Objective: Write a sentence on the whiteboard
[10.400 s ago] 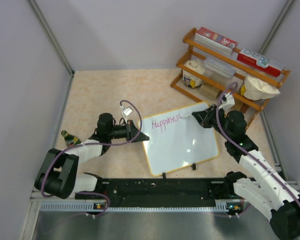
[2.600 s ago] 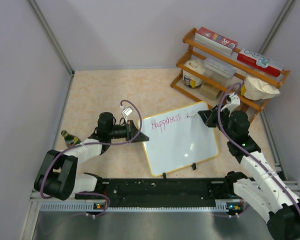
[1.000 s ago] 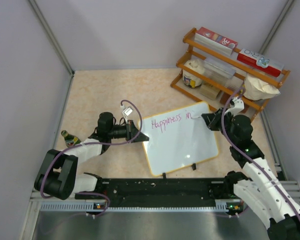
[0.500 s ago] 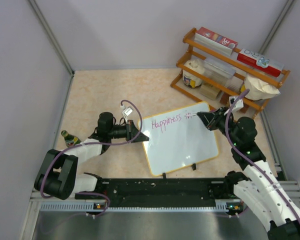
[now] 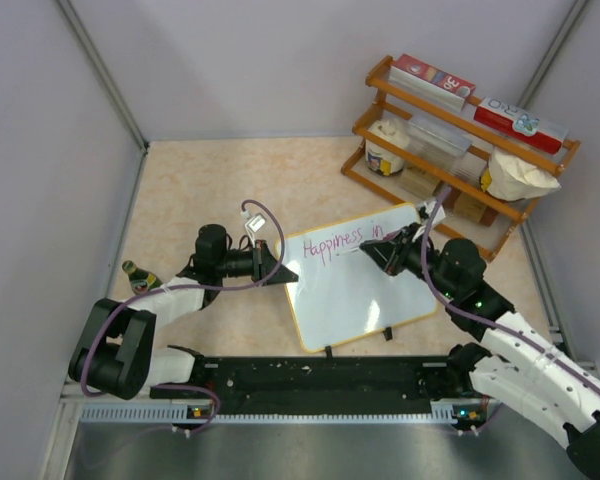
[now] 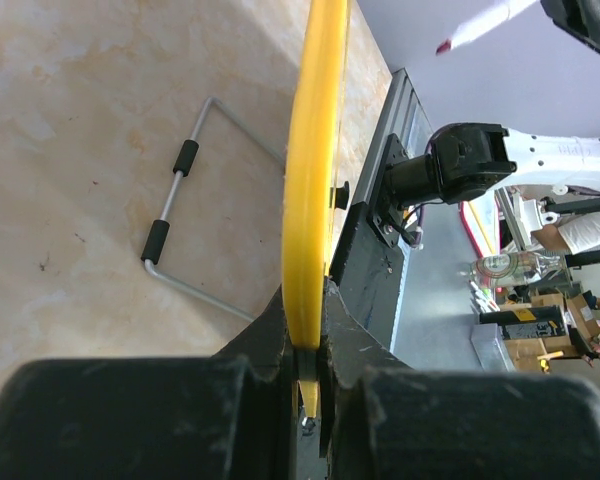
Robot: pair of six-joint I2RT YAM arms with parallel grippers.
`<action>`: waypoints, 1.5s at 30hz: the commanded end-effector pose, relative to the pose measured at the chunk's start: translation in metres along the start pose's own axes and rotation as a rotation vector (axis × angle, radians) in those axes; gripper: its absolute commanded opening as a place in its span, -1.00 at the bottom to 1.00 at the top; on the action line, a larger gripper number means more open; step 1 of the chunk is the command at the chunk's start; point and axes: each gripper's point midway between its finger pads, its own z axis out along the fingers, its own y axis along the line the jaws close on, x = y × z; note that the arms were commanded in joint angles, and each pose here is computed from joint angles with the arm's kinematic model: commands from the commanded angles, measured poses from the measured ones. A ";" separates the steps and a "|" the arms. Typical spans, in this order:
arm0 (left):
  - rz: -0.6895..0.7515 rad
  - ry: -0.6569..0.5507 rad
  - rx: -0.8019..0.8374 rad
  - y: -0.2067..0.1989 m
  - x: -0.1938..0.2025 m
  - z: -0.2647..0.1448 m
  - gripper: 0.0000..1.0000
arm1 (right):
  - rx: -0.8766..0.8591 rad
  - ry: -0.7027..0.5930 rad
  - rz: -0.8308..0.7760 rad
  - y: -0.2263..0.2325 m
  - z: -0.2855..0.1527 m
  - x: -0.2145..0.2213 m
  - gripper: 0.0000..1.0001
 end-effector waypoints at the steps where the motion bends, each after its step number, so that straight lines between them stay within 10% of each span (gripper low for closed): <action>1: 0.014 0.019 -0.059 0.017 0.015 0.000 -1.00 | -0.065 -0.066 -0.071 0.031 0.008 -0.021 -1.00; 19: 0.013 0.023 -0.053 0.016 0.017 0.001 -1.00 | -0.144 0.043 -0.131 0.087 0.035 0.035 -1.00; 45: 0.011 0.022 -0.056 0.016 0.018 0.000 -1.00 | 0.007 0.129 -0.175 0.049 0.041 0.067 -1.00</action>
